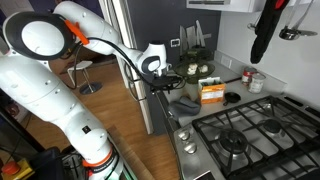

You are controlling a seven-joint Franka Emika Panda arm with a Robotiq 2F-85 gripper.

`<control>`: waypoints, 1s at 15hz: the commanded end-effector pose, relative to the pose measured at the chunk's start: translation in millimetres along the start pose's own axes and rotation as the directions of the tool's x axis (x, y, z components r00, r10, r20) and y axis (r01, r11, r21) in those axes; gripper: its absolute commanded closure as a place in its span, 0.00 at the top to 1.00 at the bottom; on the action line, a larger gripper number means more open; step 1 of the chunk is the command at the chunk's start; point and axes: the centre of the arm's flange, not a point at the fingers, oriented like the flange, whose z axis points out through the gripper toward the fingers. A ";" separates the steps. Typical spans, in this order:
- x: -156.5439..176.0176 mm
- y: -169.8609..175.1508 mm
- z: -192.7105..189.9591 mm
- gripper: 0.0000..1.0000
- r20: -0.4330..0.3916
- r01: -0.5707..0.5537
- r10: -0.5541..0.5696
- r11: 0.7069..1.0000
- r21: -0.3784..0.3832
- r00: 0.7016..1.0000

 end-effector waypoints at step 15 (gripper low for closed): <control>22.4 -60.1 98.6 1.00 -0.264 0.269 -0.265 0.963 -0.021 0.928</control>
